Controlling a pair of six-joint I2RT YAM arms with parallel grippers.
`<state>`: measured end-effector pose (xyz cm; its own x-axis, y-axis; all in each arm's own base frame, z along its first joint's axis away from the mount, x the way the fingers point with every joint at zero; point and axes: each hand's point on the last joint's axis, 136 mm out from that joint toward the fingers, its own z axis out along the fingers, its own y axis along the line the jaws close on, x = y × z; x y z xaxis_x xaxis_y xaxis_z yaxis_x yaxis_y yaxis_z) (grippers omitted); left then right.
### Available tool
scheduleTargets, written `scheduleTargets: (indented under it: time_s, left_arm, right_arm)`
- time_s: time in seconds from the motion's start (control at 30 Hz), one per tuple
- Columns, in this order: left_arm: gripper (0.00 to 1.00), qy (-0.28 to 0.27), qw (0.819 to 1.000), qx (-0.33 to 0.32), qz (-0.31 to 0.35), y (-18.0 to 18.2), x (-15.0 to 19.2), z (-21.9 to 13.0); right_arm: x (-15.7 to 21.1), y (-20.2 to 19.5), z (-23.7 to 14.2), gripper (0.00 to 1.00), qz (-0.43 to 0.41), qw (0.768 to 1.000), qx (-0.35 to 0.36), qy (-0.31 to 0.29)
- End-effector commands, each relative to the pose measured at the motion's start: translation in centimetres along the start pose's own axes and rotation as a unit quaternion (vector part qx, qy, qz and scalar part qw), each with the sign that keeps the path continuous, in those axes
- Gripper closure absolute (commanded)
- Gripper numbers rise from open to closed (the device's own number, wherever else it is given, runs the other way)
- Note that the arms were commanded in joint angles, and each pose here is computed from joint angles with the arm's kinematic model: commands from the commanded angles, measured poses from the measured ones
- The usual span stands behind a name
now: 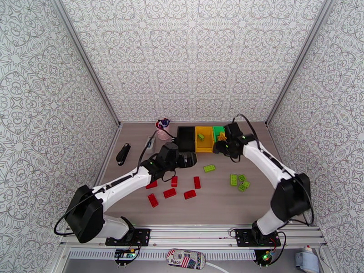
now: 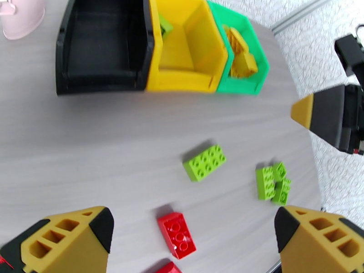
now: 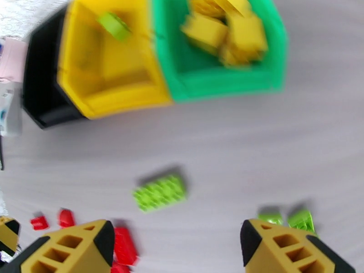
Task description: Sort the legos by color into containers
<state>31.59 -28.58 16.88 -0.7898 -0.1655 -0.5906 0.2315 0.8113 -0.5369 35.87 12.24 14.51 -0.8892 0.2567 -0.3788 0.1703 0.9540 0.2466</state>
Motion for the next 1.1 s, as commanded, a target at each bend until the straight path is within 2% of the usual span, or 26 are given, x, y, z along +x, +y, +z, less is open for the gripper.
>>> scheduleTargets:
  time_s: [0.0, 0.27, 0.53, 1.07]
  left_arm:
    - [0.01, -0.002, 1.000, 0.000, 0.010, -0.4, 1.2, 0.2]
    - [0.01, 0.034, 0.999, -0.002, 0.001, -0.6, 5.4, 2.3]
    - [0.01, 0.059, 0.998, 0.002, -0.012, -1.2, 8.5, 3.8]
    - [0.02, 0.061, 0.998, 0.000, -0.013, -1.3, 9.0, 4.0]
  right_arm:
    - [1.9, -3.0, 0.6, 0.24, 0.032, 0.999, 0.022, -0.005]
    - [6.9, -7.3, 2.4, 0.31, 0.070, 0.996, 0.046, 0.026]
    - [9.1, -8.9, 4.0, 0.34, 0.083, 0.994, 0.057, 0.047]
    - [10.7, -9.1, 6.7, 0.39, 0.079, 0.992, 0.057, 0.084]
